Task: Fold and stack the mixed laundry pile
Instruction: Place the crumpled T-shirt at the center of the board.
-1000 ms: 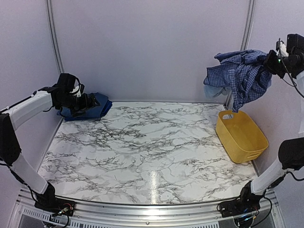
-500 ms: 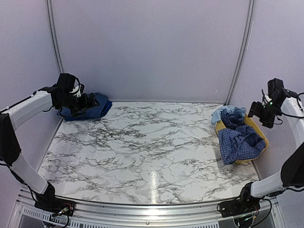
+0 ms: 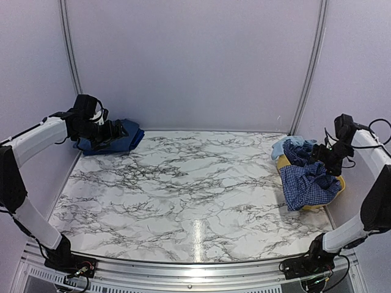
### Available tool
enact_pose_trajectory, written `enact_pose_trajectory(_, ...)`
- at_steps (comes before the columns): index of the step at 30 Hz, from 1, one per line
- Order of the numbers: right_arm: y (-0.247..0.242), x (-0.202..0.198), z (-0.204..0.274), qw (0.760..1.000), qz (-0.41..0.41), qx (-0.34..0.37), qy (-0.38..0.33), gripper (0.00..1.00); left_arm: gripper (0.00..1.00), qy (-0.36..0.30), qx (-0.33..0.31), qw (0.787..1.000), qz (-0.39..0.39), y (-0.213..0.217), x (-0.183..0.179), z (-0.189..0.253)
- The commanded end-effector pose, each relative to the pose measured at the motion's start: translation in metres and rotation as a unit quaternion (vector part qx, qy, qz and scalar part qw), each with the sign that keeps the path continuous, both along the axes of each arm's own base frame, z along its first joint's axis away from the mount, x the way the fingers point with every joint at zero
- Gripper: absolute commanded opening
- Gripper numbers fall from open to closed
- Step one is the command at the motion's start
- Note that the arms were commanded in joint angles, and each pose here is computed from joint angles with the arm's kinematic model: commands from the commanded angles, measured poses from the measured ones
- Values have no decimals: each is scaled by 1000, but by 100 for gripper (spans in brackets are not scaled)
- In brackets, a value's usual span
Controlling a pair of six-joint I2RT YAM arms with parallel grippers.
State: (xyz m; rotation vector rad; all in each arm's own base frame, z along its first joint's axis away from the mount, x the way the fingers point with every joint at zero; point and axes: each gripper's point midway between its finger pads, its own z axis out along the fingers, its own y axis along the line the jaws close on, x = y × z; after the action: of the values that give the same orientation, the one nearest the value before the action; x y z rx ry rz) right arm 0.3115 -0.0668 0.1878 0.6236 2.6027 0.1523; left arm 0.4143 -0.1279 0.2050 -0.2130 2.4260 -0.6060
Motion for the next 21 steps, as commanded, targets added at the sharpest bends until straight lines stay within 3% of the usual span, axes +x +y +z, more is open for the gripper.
enact_pose_trajectory(1, -10, -8, -28, 999, -23, -14, 33, 90, 99, 3, -5, 1000, 6, 1, 0, -5)
enact_pose_trajectory(4, -14, 1, -48, 999, -29, -15, 43, 88, 99, 5, -7, 1000, 5, 1, 0, -7)
enact_pose_trajectory(6, -18, 4, -63, 998, -29, -18, 60, 75, 99, 4, -7, 1000, 5, 1, 1, -7)
enact_pose_trajectory(12, -19, 30, -39, 999, -22, -9, 26, 5, 99, -7, -6, 1000, 5, 1, 5, 1)
enact_pose_trajectory(13, -19, 35, -27, 1000, -21, -8, 13, 0, 99, -8, -6, 1000, 6, 1, 5, 2)
enact_pose_trajectory(21, -5, 67, 139, 981, 9, -5, -195, 0, 99, -13, -4, 1000, 10, 3, 5, 6)
